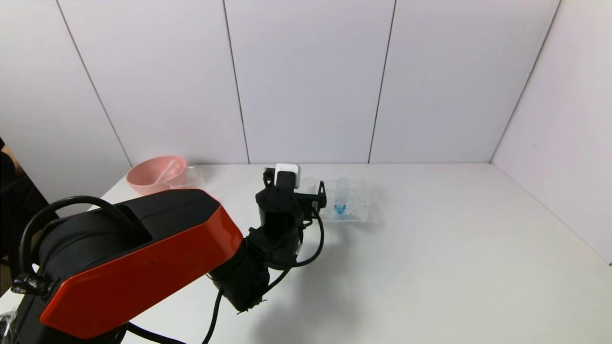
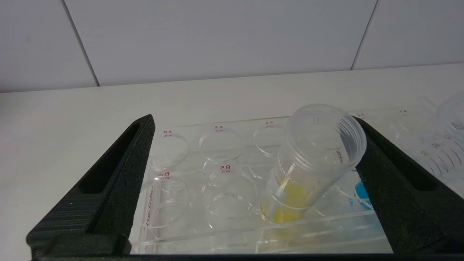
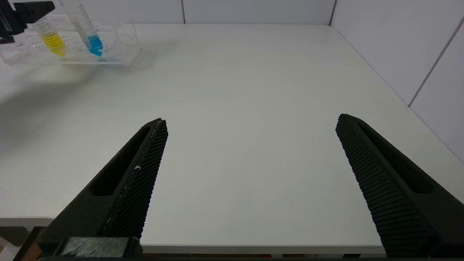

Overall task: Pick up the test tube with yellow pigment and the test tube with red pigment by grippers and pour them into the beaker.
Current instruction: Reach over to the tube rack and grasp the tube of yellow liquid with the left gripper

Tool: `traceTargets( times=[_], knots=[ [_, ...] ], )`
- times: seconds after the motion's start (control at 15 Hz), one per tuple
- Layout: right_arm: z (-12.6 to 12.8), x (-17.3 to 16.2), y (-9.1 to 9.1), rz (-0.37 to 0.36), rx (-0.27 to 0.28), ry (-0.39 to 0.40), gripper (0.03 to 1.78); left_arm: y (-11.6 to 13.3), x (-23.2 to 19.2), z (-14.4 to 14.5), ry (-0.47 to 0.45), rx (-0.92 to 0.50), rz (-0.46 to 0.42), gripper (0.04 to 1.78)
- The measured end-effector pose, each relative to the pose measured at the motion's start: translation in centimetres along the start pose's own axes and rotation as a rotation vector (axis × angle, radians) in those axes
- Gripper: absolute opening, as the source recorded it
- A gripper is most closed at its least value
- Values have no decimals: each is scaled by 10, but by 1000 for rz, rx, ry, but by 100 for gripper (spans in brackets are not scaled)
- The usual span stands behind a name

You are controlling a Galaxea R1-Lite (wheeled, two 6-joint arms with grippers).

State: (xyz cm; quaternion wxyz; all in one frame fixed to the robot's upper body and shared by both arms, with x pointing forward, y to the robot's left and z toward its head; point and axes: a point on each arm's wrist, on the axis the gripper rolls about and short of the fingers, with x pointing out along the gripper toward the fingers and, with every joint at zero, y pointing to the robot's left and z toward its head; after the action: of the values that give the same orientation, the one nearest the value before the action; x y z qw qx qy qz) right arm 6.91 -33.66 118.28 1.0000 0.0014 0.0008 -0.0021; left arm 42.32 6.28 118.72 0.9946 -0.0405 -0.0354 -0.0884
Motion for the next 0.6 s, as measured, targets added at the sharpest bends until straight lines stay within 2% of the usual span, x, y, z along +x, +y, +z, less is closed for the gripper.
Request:
traceTargets(
  times=[0.6],
  knots=[
    [0, 0, 0, 0, 0, 0, 170, -2, 3, 1, -12, 2, -2, 178]
  ],
)
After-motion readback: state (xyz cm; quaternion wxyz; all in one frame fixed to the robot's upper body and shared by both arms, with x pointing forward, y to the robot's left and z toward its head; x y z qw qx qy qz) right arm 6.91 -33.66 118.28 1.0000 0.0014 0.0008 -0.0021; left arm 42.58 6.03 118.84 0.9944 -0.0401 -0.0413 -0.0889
